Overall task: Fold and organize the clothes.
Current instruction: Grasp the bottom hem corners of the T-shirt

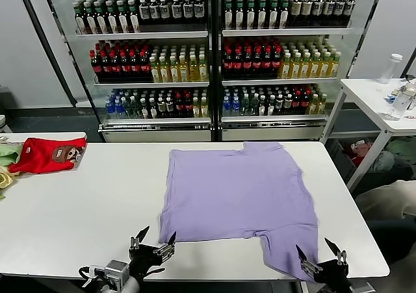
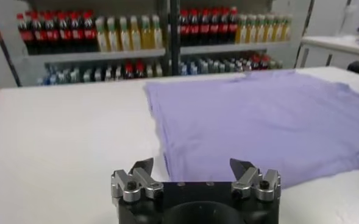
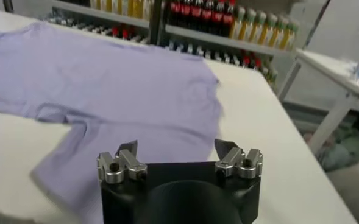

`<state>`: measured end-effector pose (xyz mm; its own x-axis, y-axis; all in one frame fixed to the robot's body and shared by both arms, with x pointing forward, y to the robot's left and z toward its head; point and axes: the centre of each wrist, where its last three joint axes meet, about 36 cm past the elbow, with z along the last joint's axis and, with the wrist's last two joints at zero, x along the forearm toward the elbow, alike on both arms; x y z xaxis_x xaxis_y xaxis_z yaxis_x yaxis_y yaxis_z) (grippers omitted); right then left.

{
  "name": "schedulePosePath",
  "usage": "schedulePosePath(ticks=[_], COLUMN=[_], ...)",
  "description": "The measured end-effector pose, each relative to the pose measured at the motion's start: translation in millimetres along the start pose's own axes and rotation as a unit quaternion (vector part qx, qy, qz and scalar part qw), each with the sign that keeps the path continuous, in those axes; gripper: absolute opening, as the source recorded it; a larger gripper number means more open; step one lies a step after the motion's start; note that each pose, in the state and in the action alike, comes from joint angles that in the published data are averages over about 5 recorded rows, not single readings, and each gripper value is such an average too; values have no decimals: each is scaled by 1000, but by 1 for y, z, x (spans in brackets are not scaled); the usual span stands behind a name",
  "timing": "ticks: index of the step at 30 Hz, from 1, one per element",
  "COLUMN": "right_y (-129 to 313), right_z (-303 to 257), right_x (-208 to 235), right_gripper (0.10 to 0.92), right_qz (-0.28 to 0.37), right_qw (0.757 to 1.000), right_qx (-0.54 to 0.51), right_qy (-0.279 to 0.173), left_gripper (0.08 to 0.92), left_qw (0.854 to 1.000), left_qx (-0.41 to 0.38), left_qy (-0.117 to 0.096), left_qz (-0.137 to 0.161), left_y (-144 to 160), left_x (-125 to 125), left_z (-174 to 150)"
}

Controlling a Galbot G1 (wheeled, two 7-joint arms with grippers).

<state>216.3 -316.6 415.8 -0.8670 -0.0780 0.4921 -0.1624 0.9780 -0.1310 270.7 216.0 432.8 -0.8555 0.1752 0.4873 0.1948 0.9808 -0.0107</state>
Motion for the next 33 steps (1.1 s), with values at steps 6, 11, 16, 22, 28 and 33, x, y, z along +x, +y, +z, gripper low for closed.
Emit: schedulePosePath(ticks=[6, 11, 16, 22, 28, 33], right_y=[3, 5, 6, 6, 5, 2], right_z=[3, 3, 2, 4, 4, 0], right_x=[1, 3, 4, 4, 2, 4], right_gripper=[815, 710, 572, 408, 235, 121], right_qz=[-2, -6, -11, -15, -19, -25], right_qw=[1000, 1000, 999, 999, 999, 998], right_qx=[-11, -21, -29, -37, -40, -42], right_qy=[10, 19, 24, 28, 28, 28], left_gripper=[823, 817, 706, 533, 360, 221], left_qw=[1000, 999, 999, 999, 999, 999], left_qx=[1, 2, 4, 9, 12, 17], left_qy=[20, 35, 45, 49, 50, 45], left_qz=[-9, -16, -15, -9, -6, -3], left_y=[7, 12, 13, 10, 9, 8], left_x=[-10, -18, -20, -20, -22, -23], left_z=[5, 11, 15, 18, 21, 22])
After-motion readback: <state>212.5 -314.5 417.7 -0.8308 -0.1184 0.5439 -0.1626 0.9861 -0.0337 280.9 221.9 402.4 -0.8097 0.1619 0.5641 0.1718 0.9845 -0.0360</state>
